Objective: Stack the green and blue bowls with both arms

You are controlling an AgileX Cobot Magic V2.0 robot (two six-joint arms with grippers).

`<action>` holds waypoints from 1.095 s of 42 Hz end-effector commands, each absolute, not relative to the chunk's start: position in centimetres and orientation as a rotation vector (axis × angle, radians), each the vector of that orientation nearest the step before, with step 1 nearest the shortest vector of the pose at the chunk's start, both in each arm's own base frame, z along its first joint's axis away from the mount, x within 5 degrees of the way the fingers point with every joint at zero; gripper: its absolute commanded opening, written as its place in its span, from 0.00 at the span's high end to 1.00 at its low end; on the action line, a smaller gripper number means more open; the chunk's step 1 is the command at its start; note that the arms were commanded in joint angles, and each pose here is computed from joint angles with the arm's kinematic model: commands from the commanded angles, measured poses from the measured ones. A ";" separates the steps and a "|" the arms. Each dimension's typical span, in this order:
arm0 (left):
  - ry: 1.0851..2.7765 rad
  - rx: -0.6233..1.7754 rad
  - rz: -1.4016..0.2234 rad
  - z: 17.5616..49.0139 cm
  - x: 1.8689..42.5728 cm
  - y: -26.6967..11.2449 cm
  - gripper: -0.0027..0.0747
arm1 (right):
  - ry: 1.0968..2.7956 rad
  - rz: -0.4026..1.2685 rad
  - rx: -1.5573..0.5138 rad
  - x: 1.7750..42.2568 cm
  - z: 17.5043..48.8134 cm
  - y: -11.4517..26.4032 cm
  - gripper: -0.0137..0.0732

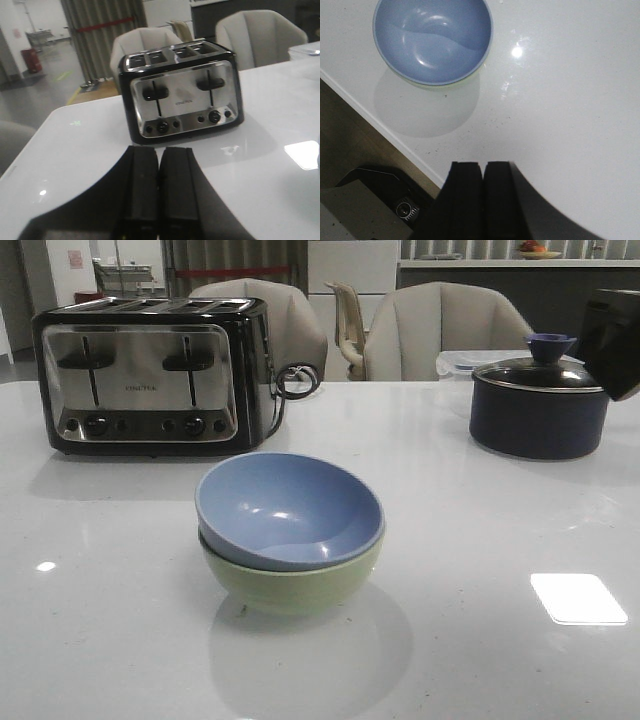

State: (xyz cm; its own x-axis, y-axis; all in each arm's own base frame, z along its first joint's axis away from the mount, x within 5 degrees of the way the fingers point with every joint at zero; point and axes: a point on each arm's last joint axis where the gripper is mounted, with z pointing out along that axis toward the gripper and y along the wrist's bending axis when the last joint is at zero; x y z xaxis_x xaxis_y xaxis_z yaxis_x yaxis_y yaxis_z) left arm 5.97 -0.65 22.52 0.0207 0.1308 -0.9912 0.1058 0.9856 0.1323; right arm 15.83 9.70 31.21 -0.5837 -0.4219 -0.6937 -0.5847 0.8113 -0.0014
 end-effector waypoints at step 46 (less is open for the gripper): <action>1.392 0.037 0.041 21.8 5.4 0.0 0.84 | 2.177 0.304 -0.731 15.8 32.7 9.9 0.80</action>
